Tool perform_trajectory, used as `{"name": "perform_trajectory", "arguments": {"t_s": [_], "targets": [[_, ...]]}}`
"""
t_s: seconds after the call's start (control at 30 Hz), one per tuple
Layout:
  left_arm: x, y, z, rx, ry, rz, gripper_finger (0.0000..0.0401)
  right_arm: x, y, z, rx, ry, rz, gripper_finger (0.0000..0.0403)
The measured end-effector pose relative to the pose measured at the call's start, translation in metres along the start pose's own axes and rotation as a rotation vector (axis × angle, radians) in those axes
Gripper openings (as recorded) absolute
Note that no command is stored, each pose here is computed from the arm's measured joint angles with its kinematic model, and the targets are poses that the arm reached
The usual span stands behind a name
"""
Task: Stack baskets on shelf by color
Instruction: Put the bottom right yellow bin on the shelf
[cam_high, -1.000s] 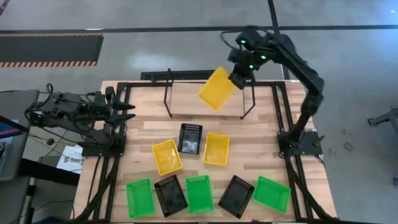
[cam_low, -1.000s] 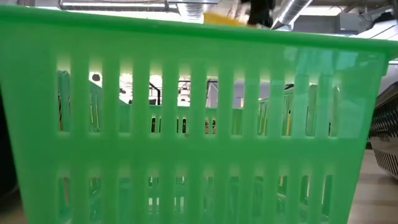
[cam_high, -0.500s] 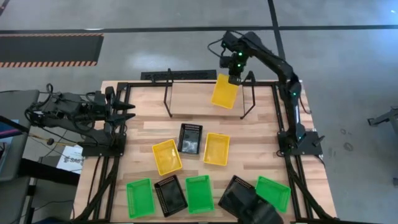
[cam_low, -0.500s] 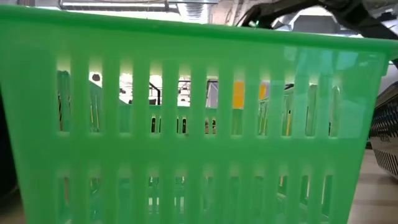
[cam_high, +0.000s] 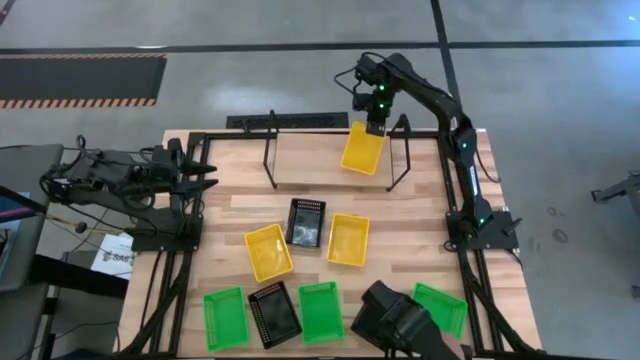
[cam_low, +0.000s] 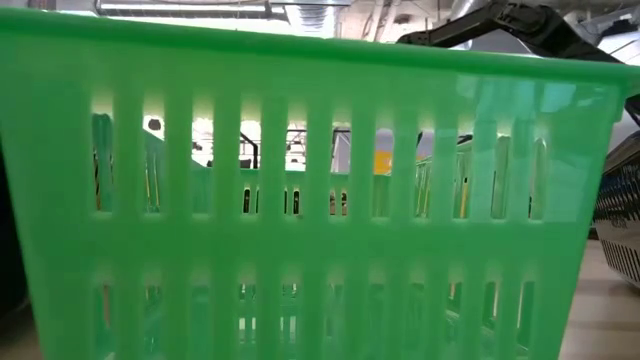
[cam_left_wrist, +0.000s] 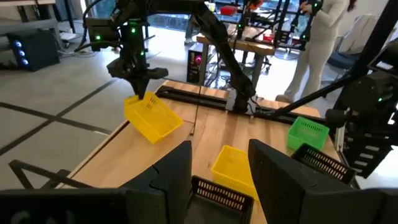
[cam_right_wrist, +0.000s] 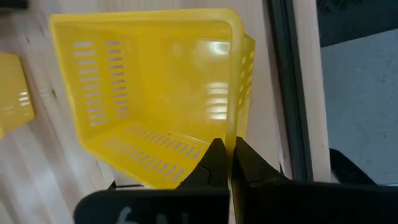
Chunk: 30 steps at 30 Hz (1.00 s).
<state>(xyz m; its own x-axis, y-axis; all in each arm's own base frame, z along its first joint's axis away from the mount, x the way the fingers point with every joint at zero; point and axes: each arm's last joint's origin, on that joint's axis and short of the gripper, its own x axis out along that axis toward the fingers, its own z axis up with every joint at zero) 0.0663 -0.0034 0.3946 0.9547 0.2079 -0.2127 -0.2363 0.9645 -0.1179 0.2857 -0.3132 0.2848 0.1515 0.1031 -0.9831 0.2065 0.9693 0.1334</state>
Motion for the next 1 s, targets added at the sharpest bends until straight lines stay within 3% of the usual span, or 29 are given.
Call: {"name": "perform_trajectory", "arguments": {"t_s": [0.27,0.57,1.0], "targets": [[0.000,0.000,-0.002,0.009,0.017,0.001,0.0148,0.020,0.015,0.006,-0.010,0.054,0.058,0.0002],[0.000,0.001,-0.004,0.026,0.041,0.005,0.0148,0.036,0.018,0.003,-0.089,0.187,-0.016,0.0001],[0.000,0.001,-0.004,0.029,0.038,0.017,0.0148,0.033,0.002,-0.003,-0.070,0.127,-0.012,0.0001]]}}
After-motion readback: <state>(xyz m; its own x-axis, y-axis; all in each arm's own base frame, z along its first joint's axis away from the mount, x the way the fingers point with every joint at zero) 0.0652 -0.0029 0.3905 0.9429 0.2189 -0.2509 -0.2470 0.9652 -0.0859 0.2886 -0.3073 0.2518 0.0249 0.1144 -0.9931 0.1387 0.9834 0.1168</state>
